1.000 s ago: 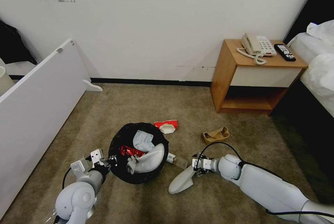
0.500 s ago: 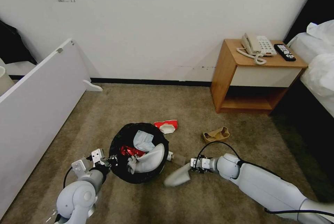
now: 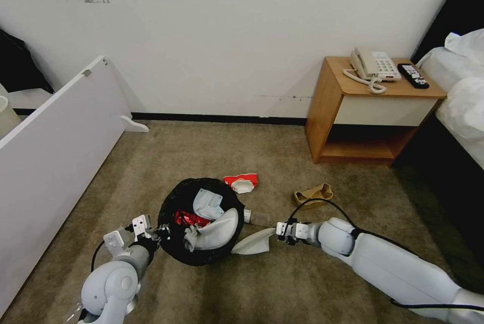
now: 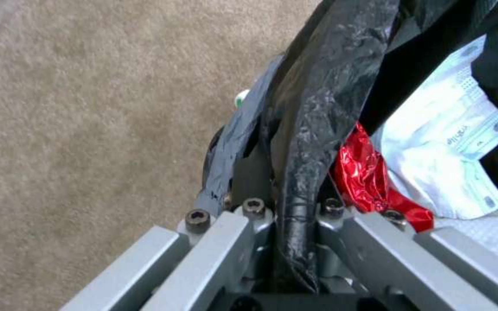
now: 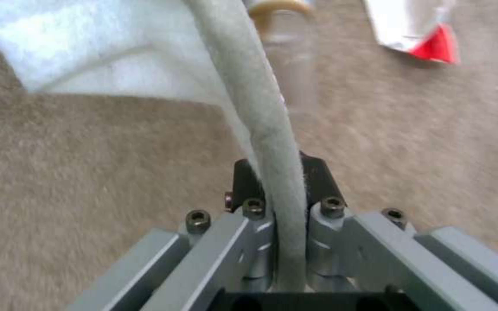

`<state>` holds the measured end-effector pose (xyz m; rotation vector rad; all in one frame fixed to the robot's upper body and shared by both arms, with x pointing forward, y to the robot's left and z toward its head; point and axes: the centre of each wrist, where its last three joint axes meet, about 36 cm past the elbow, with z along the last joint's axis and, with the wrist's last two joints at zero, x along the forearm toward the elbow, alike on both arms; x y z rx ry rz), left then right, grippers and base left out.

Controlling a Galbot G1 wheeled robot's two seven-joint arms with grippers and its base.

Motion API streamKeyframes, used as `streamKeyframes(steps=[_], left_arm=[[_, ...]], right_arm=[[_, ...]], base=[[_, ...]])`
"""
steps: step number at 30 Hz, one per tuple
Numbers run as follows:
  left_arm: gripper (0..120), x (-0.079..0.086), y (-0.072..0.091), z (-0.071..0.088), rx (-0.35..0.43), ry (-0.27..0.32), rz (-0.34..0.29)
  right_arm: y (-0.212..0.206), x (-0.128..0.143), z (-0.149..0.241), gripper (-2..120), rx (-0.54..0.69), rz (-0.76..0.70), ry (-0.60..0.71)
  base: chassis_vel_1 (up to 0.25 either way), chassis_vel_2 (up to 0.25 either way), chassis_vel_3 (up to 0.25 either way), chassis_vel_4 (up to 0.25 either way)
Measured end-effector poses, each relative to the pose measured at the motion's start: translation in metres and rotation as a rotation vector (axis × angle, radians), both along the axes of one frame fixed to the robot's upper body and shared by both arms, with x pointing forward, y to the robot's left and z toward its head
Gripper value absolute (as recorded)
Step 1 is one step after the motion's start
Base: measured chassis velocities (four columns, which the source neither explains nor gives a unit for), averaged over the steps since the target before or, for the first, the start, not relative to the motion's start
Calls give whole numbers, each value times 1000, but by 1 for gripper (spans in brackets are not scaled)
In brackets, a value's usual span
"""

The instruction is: Pick up the trash bin and place the garbage on the floor into it.

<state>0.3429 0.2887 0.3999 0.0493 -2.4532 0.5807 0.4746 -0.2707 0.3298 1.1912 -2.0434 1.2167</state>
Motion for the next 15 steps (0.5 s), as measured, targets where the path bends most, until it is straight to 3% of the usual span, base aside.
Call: streamKeyframes(steps=[15], left_arm=[[1,2,13,15,33,-3,18]], right_arm=[[-56,-28,98,1,41,-54,-154]], base=[[0,0,0,0]])
